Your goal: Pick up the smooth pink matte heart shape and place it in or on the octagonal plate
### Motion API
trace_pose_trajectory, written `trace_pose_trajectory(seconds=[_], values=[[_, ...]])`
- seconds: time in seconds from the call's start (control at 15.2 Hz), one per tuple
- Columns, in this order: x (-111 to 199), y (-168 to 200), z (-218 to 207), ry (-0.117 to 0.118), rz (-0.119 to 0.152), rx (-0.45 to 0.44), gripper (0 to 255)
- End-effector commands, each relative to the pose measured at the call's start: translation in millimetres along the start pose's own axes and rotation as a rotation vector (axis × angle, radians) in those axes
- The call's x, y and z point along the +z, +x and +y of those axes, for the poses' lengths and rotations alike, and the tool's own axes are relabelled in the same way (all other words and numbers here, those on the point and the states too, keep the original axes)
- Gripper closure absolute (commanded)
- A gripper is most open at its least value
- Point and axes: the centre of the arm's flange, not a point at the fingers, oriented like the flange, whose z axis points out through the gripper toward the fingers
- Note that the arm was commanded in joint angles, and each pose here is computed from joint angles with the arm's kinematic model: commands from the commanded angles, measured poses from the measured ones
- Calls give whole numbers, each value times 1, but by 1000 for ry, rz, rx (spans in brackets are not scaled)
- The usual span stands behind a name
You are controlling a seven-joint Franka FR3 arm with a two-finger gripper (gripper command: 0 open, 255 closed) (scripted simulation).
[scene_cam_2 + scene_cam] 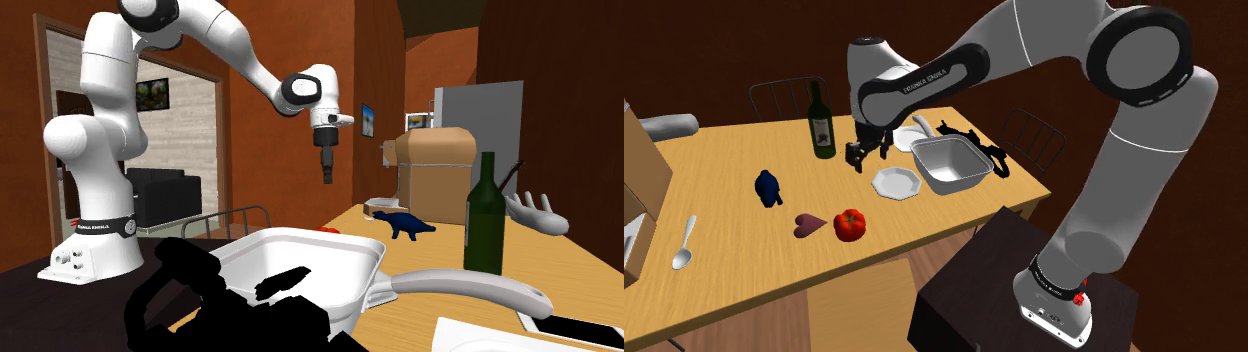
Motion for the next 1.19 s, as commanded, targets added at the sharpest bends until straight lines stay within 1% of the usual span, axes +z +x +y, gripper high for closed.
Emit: trace_pose_trajectory(seconds=[0.0, 0.86, 0.92, 1.12], values=[[17, 19, -12, 4, -1, 0, 0], [118, 130, -94, 23, -5, -2, 0], [118, 130, -95, 24, -5, -2, 0], [134, 130, -95, 24, -5, -2, 0]])
